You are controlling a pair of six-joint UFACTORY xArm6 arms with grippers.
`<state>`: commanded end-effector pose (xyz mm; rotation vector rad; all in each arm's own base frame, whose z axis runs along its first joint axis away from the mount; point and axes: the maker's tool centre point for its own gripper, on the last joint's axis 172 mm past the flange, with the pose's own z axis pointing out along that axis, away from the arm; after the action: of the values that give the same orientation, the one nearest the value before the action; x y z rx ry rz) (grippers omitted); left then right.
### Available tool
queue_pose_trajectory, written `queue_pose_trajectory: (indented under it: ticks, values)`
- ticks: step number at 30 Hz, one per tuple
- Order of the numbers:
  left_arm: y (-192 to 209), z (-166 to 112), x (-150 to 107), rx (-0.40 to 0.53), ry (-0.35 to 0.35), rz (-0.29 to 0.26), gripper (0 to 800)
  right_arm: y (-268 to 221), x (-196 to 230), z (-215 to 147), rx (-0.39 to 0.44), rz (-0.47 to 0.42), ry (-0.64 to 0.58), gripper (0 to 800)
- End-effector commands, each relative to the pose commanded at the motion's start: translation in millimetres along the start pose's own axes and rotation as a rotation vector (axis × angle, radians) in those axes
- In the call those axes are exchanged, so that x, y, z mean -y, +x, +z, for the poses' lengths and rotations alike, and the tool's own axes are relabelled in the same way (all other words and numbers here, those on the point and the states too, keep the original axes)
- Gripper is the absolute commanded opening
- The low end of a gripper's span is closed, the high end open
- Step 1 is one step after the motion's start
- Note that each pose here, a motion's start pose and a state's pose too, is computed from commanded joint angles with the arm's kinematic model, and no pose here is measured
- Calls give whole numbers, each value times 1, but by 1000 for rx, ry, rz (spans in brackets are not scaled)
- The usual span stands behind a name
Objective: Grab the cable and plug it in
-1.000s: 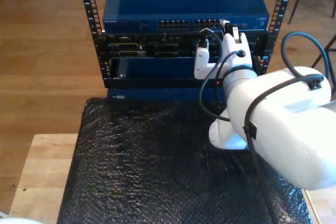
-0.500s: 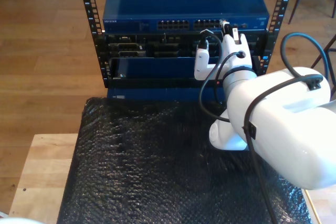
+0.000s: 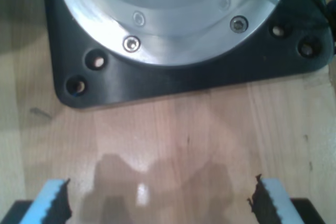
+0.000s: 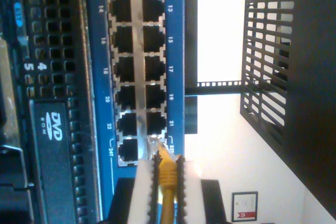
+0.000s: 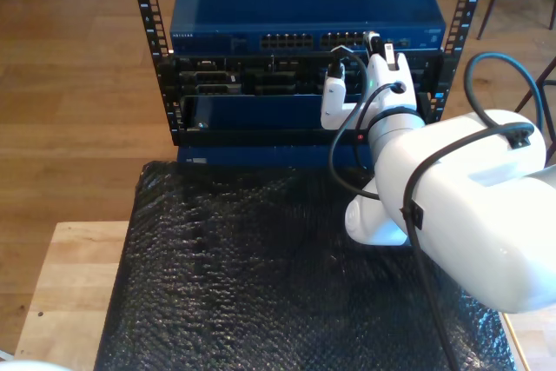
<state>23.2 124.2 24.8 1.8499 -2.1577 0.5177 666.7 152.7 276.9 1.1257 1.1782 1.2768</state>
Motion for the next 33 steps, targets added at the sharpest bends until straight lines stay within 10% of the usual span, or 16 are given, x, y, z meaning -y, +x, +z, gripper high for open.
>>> queue_pose_trajectory:
  ticks: [33]
  values:
    - [0, 0, 0, 0, 0, 0, 800, 2, 2, 6, -1, 7, 7, 0]
